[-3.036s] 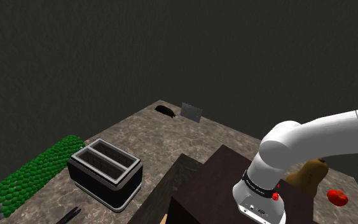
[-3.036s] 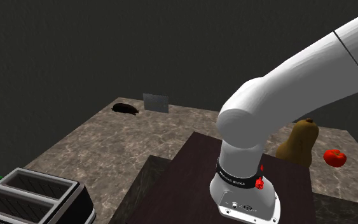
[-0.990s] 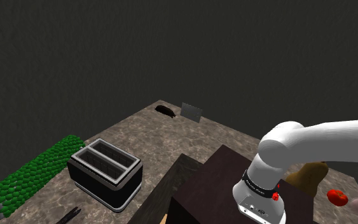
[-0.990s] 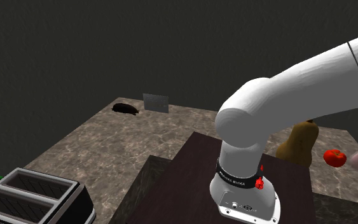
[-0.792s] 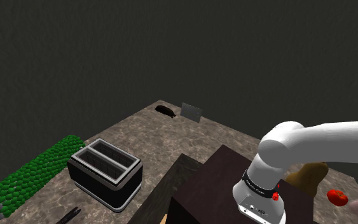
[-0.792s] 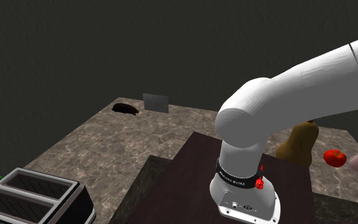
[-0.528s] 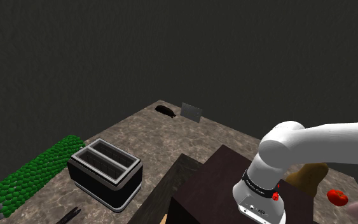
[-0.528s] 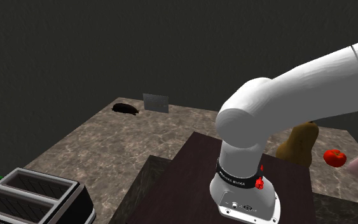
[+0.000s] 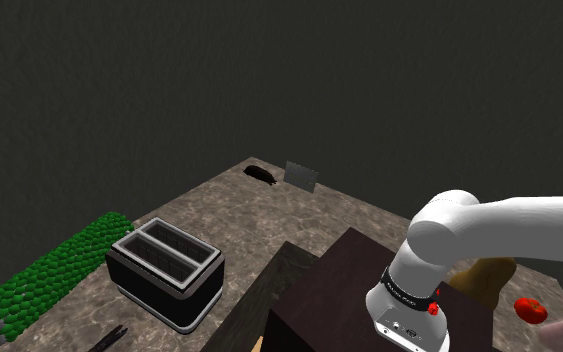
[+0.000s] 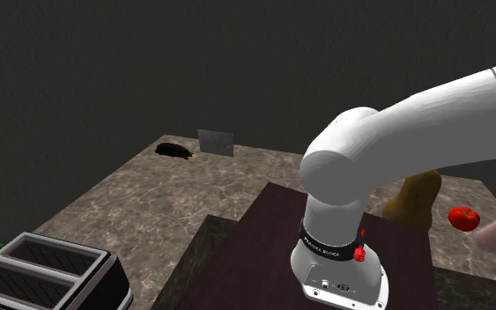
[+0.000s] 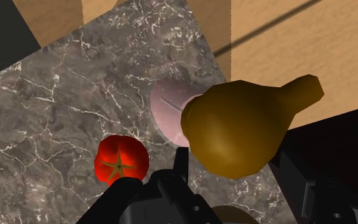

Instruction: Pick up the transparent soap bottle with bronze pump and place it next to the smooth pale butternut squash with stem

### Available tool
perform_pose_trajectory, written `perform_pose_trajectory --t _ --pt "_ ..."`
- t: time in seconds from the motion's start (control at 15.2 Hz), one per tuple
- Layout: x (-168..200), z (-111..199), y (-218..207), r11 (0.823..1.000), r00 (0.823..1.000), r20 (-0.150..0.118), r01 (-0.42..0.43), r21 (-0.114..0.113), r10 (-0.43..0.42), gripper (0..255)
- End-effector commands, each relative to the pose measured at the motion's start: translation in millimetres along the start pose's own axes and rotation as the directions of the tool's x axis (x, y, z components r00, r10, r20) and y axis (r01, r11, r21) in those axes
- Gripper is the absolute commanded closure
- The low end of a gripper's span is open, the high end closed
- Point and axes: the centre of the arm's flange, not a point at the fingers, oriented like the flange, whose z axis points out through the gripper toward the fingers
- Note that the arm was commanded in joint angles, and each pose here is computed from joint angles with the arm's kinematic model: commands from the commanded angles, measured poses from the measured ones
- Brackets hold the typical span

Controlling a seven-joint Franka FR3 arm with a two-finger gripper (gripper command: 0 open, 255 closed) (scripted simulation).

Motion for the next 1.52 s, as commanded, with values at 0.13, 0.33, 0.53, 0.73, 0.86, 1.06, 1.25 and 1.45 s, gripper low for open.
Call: perform_pose_trajectory --t 0.13,0.33,0.53,0.73,0.86,1.06,1.25,1.45 --pt "0 2 0 1.000 1.000 0.000 0.000 -0.001 0.000 255" --pt "0 2 0 1.000 1.000 0.000 0.000 -0.001 0.000 255" --pt "0 2 0 1.000 1.000 0.000 0.000 -0.001 0.000 0" --pt "0 2 0 1.000 1.000 0.000 0.000 -0.001 0.000 0" --pt "0 -24 0 1.000 1.000 0.000 0.000 -0.001 0.000 0" --pt "0 -48 0 1.000 1.000 0.000 0.000 -0.001 0.000 0" --pt "0 -48 0 1.000 1.000 0.000 0.000 -0.001 0.000 0" --pt "0 -48 0 1.000 1.000 0.000 0.000 -0.001 0.000 0"
